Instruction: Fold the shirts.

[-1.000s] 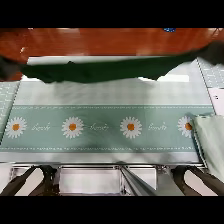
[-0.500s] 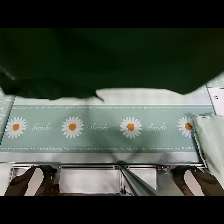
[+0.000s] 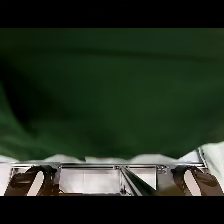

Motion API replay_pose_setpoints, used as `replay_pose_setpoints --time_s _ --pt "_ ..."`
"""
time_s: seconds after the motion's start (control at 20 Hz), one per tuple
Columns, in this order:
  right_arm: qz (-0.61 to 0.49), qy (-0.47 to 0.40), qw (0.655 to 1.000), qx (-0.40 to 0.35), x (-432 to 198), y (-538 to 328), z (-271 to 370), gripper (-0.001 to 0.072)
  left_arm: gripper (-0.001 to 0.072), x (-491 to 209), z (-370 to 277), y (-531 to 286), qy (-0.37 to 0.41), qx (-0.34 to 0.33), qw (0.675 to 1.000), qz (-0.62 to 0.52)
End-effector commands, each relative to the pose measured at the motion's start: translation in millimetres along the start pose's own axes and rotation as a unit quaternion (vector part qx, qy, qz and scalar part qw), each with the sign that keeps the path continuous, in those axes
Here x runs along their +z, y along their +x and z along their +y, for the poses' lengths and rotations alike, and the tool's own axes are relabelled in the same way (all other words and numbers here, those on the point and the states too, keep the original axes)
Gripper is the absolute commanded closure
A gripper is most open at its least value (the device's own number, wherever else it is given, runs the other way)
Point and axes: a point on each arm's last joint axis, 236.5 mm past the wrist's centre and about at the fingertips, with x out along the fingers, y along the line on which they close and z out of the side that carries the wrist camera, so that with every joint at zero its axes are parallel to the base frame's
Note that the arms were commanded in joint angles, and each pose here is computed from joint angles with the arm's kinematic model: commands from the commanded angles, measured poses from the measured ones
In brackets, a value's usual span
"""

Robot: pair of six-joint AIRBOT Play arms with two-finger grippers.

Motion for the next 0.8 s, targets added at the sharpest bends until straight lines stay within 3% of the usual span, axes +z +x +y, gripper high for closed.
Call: replay_pose_setpoints --time_s 0.0,0.25,0.75 --pt "0.087 0.029 0.996 -0.004 -44 32 -11 0.0690 0.0688 -54 29 34 -0.033 0.056 0.993 0.099" --pt "0.182 0.079 0.979 0.041 -106 139 -19 0.0690 0.0688 -156 7 157 -0.059 0.009 0.964 0.258" --pt "0.279 0.214 0.928 0.127 -199 409 -45 0.0690 0.0688 -313 -24 422 -0.171 -0.045 0.912 0.371"
